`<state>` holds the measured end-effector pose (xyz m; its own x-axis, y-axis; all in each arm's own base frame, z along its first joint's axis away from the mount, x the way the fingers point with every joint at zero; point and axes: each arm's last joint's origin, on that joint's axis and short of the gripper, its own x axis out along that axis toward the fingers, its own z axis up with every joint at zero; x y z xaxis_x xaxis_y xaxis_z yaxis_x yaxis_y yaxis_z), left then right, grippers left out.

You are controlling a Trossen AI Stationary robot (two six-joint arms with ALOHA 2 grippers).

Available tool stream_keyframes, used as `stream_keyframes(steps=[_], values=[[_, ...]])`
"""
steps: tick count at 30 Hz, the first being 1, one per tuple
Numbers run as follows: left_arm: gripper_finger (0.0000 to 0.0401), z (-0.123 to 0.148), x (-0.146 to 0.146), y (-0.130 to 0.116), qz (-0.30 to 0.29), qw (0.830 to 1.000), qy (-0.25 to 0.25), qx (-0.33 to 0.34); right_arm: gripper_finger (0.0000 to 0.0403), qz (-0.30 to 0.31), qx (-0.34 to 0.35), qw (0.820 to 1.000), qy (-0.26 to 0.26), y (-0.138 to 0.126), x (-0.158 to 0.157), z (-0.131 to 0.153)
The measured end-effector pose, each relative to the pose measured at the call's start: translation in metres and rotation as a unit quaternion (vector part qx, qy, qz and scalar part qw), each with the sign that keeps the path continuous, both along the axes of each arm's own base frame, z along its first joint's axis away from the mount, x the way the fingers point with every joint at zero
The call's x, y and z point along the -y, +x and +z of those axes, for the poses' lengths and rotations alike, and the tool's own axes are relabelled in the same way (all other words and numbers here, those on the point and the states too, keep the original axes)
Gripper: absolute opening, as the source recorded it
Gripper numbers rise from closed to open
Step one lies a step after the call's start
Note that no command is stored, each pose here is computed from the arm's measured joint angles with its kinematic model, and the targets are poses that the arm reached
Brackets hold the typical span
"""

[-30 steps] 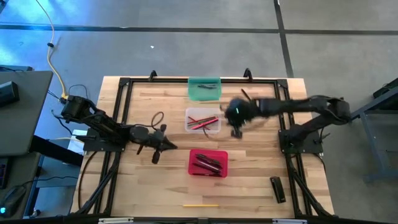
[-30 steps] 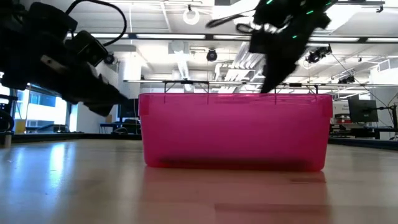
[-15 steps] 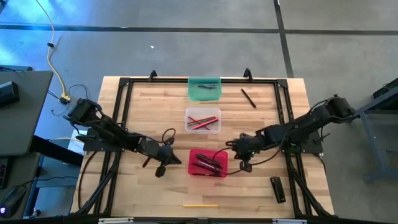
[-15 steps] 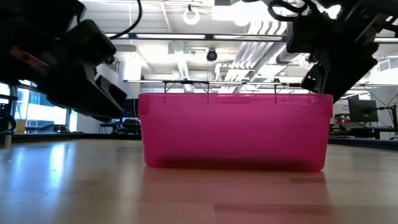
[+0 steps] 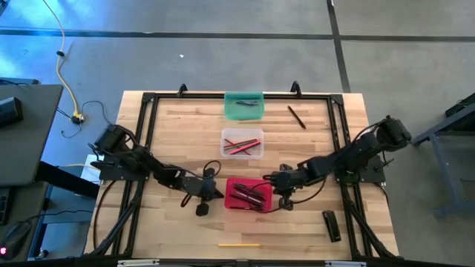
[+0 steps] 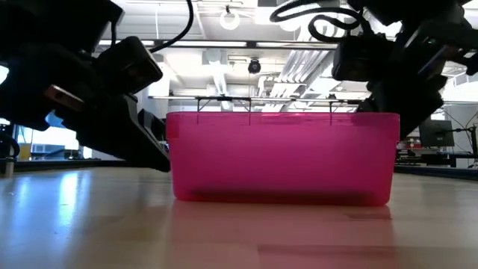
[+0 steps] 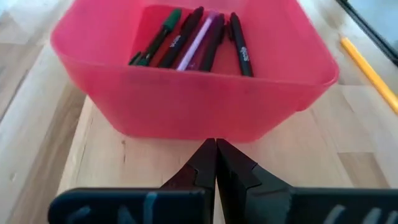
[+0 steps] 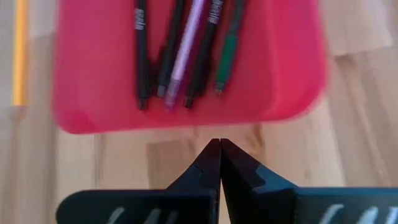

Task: Sort crayons/erasers/pens/pencils in bins
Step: Adjust the red bin

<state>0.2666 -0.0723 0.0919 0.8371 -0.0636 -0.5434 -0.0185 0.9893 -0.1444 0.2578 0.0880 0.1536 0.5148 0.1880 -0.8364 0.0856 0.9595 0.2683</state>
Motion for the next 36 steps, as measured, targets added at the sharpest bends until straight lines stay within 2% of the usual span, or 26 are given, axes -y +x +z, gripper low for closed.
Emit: stream_keyframes(steps=[11, 25, 36], values=[[0.0, 0.002, -0.004, 0.0, 0.027, 1.0, 0.009, 0.005, 0.0, -0.011, 0.028, 1.0, -0.009, 0.007, 0.009, 0.003], [0.0, -0.001, -0.013, -0.003, 0.062, 0.997, 0.038, -0.026, 0.0, -0.014, 0.039, 0.999, -0.011, 0.012, 0.021, 0.004], [0.0, 0.018, -0.028, -0.008, 0.08, 0.994, 0.062, -0.035, 0.0, -0.01, 0.051, 0.999, -0.001, 0.014, 0.02, 0.005]])
